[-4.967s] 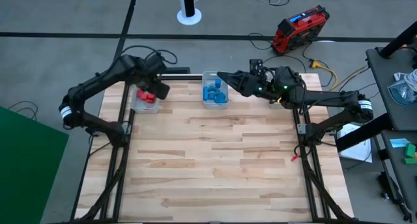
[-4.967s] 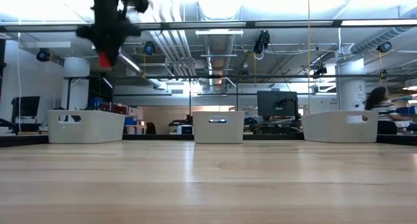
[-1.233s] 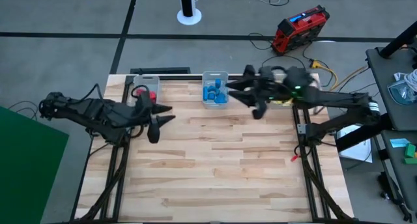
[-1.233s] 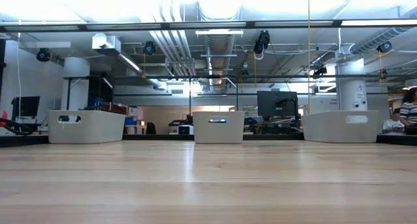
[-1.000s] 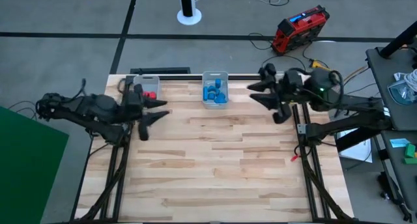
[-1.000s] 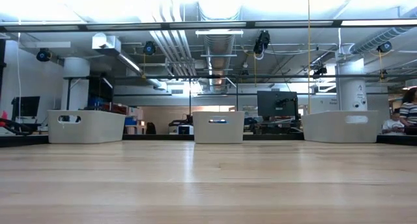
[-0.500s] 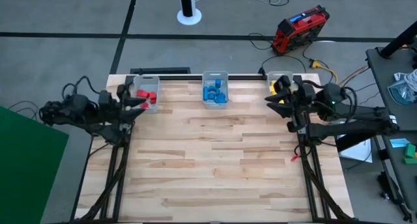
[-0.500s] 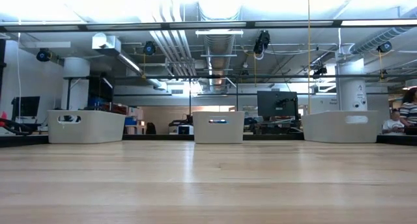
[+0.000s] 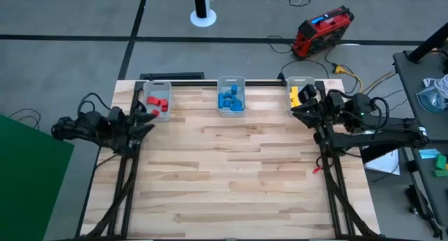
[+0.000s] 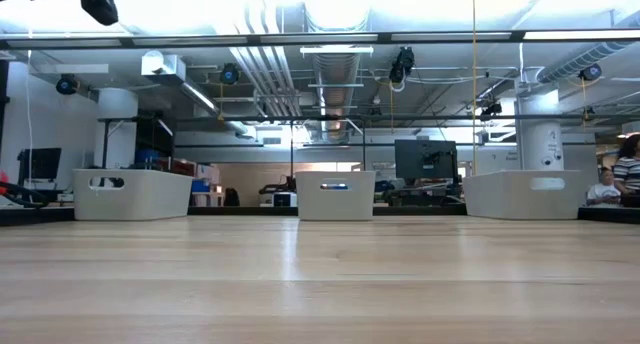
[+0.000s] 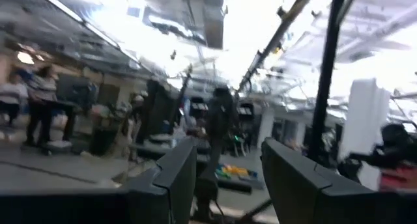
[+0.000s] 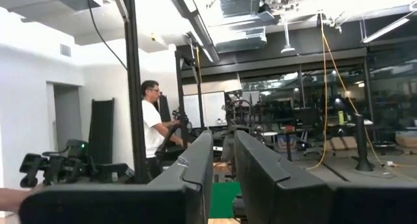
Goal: Sort blocks
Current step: Return to Home Position
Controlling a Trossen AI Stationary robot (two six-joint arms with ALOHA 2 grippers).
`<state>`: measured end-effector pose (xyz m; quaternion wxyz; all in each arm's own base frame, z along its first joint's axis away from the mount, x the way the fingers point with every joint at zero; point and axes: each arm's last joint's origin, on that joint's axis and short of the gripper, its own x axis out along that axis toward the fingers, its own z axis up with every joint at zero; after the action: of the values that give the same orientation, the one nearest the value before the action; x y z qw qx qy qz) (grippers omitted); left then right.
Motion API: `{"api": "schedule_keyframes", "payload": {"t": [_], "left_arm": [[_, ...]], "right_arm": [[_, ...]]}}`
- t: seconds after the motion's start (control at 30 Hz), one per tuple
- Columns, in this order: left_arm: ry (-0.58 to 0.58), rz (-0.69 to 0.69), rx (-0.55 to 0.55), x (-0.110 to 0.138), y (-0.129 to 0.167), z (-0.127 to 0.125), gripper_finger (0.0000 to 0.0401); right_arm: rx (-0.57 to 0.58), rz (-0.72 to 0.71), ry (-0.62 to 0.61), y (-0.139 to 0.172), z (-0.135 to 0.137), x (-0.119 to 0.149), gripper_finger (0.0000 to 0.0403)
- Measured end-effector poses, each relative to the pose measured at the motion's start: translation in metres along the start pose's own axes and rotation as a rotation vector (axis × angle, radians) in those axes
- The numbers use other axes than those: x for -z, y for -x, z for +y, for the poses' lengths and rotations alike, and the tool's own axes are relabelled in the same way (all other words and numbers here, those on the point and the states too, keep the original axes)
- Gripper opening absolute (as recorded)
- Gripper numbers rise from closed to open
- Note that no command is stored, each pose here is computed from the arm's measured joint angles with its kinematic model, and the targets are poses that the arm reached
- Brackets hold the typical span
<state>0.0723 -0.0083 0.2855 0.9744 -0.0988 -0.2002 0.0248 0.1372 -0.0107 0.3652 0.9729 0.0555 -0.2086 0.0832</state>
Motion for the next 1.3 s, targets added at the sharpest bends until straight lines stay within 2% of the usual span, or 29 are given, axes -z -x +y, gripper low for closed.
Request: {"api": "schedule_keyframes", "payload": {"t": [0.17,0.37,0.67,0.8,0.97,1.1,1.23,1.3], "left_arm": [[-0.018,-0.035,-0.033,-0.003,0.003,0.003,0.0151],[-0.077,0.003,-0.052,0.012,0.005,0.007,0.0151],[-0.091,0.008,-0.06,0.033,0.014,0.012,0.0151],[-0.062,0.018,-0.088,0.041,0.014,0.014,0.0151],[-0.065,0.041,-0.09,0.051,0.014,0.015,0.0151],[-0.069,0.033,-0.097,0.059,0.014,0.017,0.0151],[-0.071,0.027,-0.123,0.063,0.014,0.018,0.0151],[-0.074,0.022,-0.154,0.063,0.014,0.019,0.0151]], "right_arm": [[-0.003,-0.014,0.071,0.002,0.001,-0.001,0.0055],[-0.008,-0.069,0.185,0.023,0.007,-0.005,0.0067],[-0.027,-0.161,0.166,0.063,0.015,0.011,0.0085],[-0.037,-0.224,0.176,0.082,0.018,0.02,0.0091],[-0.044,-0.265,0.178,0.105,0.02,0.042,0.0096],[-0.043,-0.26,0.17,0.109,0.014,0.075,0.0092],[0.047,-0.267,0.15,0.109,0.006,0.099,0.0081],[0.075,-0.198,0.124,0.105,0.003,0.107,0.0075]]}}
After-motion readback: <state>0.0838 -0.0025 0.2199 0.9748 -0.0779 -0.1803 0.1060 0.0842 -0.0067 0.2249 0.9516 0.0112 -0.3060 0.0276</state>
